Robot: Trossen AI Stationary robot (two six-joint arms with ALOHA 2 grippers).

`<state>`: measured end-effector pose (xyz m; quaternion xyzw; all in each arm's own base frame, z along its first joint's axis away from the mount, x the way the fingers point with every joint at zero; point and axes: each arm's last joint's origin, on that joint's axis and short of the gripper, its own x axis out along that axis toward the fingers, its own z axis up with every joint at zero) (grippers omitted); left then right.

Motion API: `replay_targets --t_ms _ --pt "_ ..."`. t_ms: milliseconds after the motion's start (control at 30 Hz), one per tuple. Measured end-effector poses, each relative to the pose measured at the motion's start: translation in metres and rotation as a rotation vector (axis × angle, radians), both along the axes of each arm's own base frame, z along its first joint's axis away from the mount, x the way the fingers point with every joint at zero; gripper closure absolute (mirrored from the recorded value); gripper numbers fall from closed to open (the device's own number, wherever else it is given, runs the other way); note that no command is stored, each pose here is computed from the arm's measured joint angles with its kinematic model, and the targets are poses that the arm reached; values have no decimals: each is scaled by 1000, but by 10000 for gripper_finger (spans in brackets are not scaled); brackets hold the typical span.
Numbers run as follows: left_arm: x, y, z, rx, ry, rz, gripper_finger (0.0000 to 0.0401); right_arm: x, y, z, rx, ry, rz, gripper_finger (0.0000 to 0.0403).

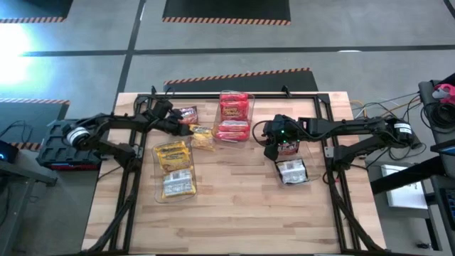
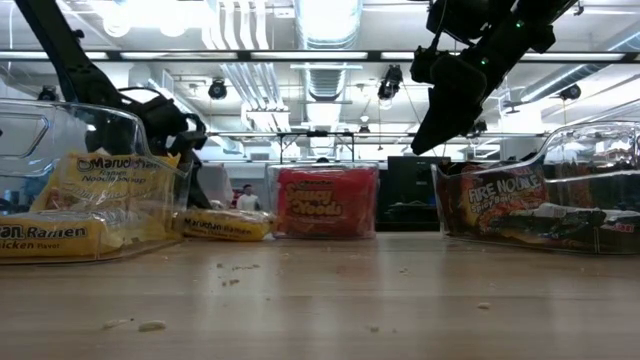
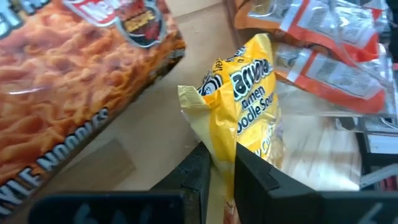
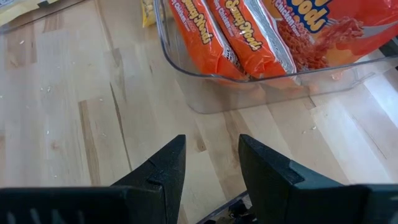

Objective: Sort Maruchan noodles
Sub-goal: Put the yellow pack noodle into the bottom left transparent bin

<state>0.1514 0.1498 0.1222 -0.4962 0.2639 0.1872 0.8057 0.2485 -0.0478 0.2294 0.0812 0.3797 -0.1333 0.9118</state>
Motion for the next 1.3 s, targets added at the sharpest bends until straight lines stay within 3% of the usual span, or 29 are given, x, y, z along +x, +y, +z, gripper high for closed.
replay_targets --t_ms 233,400,633,1300 --pt "0 -1 9 25 -43 -15 366 0 0 0 -1 0 1 266" --pt "-2 -3 18 62 -74 -15 396 0 0 0 0 0 0 266" --pt "-2 -3 25 90 -98 -16 400 0 0 0 0 0 0 266" --pt "-8 -10 64 291 -250 -15 401 0 0 0 -2 -3 1 266"
